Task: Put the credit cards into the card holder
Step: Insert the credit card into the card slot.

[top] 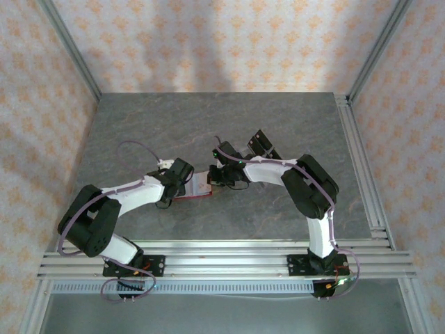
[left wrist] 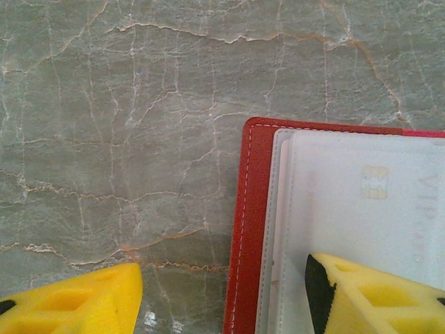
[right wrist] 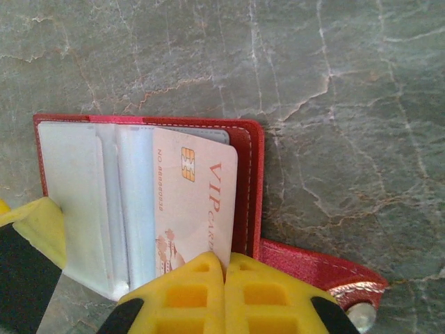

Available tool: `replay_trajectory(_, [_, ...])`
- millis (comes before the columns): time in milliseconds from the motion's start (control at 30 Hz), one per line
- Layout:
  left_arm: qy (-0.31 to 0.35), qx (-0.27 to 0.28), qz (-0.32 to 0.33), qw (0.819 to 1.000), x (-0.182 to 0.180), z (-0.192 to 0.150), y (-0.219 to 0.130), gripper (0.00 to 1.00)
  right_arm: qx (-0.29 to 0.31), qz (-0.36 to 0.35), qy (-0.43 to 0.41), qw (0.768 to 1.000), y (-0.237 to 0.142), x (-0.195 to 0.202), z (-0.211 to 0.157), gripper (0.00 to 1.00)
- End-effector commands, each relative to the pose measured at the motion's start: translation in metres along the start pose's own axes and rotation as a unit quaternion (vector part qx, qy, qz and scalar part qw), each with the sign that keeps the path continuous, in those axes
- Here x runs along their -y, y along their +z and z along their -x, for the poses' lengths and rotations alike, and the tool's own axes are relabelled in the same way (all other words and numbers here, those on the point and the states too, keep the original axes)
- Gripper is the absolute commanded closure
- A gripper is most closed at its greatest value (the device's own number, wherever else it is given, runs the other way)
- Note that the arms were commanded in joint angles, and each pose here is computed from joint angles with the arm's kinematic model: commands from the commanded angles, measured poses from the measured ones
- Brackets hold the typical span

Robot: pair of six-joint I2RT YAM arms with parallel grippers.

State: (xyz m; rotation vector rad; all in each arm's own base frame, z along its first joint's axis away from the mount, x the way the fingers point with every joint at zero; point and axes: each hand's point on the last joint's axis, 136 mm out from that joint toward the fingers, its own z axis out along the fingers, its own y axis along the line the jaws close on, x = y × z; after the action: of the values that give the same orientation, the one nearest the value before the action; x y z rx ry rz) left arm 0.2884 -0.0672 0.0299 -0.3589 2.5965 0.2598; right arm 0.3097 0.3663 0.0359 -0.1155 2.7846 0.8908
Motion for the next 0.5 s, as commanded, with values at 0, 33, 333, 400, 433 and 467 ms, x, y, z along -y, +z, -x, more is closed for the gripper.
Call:
replay_trajectory(0, [0.002,-0.011,0.035,0.999,-0.017,-0.007,0.002,0.36,-0.006,-0.017,0.0,1.0,-0.005,0.012,-0.005,1.0])
replay_trajectory(33, [0.002,-0.011,0.034,0.999,-0.017,-0.008,0.002,0.36,-0.004,-0.001,-0.001,1.0,-0.007,0.004,-0.003,1.0])
replay_trajectory(333, [0.0,-0.012,0.032,0.999,-0.017,-0.01,0.004,0.36,0.023,0.142,0.006,0.99,-0.03,-0.058,0.013,1.0])
replay_trajectory(400, [-0.001,-0.012,0.031,0.999,-0.017,-0.01,0.004,0.36,0.024,0.159,0.006,0.987,-0.03,-0.064,0.014,1.0])
replay_trajectory(433, [-0.001,-0.013,0.032,0.999,-0.017,-0.01,0.004,0.36,0.024,0.165,0.006,0.986,-0.029,-0.066,0.015,1.0])
replay_trajectory(467, [-0.002,-0.013,0.031,0.999,-0.017,-0.01,0.004,0.36,0.021,0.171,0.007,0.985,-0.027,-0.067,0.015,1.0])
